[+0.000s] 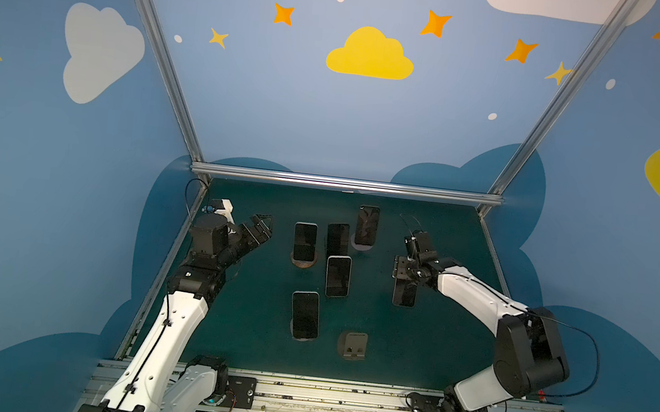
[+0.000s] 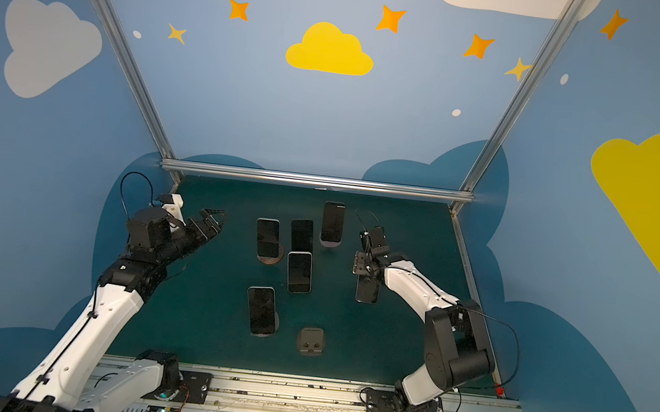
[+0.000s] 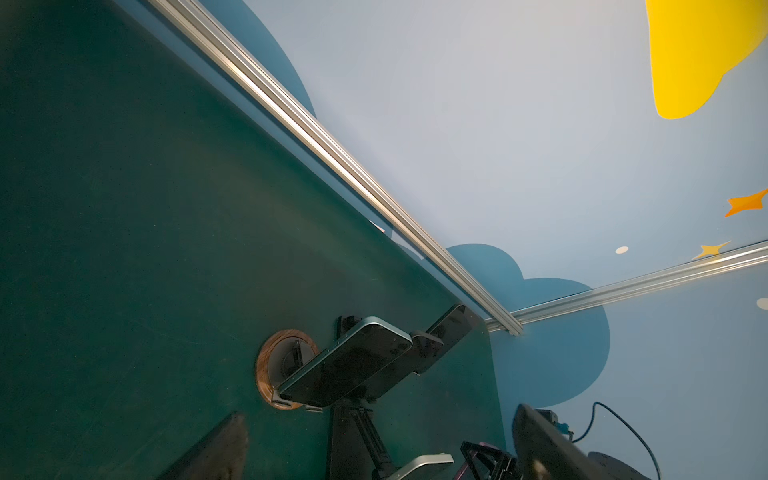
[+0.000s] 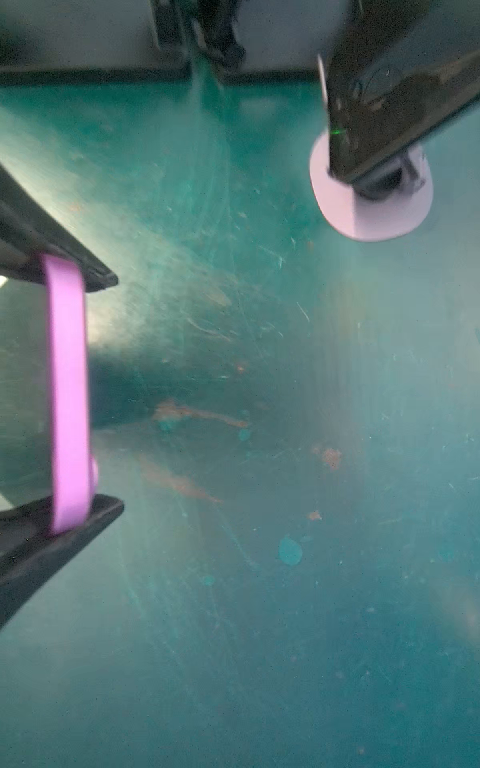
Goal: Remove the phone from the phone stand
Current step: 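Carry the held phone away from the stand toward the far side, then lower the held purple-cased phone toward the table beside the far phones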
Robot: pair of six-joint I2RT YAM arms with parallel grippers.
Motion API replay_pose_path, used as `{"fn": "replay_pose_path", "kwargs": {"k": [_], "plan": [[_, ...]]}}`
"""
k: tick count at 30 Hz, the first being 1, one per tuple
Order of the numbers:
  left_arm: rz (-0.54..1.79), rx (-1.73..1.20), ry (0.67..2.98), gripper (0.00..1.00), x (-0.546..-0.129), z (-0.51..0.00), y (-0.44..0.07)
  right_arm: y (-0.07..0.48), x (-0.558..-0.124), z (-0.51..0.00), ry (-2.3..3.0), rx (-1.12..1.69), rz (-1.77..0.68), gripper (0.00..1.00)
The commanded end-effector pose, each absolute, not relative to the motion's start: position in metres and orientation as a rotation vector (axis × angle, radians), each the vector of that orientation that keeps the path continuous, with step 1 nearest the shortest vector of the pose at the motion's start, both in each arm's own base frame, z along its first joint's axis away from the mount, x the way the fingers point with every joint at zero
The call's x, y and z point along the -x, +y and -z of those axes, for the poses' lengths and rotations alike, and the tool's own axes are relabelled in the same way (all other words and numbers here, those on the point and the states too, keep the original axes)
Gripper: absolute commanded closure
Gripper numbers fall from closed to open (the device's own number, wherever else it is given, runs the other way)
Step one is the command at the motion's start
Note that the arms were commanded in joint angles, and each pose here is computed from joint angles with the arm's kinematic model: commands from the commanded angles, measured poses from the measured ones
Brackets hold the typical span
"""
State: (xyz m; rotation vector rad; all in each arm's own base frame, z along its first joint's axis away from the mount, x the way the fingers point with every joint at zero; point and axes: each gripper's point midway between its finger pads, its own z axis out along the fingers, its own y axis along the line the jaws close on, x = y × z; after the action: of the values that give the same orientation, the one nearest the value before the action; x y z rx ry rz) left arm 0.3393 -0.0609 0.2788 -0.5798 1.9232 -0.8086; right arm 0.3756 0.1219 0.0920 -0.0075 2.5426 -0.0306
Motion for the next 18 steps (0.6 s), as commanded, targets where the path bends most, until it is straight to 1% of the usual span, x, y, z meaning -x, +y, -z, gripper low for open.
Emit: {"fn": "replay_pose_path", "kwargs": {"k": [1,9,11,18], "plan": [[0.817,0.566,1.913,0.02,-0.338,-0.281,-0.063,0.121,-0.389,-0.098,2.565,0.044,0.034,0.33],[0.813,0.564,1.912,0.02,-0.339,-0.281,-0.062,0.119,-0.402,-0.079,2.751,0.062,0.040,0.33],[0.815,0.564,1.912,0.02,-0.338,-0.281,-0.062,0.115,-0.402,-0.074,2.826,0.052,0.077,0.33],[0.818,0.560,1.913,0.02,-0.338,-0.281,-0.063,0.112,-0.411,-0.046,2.997,0.076,0.111,0.34]]}}
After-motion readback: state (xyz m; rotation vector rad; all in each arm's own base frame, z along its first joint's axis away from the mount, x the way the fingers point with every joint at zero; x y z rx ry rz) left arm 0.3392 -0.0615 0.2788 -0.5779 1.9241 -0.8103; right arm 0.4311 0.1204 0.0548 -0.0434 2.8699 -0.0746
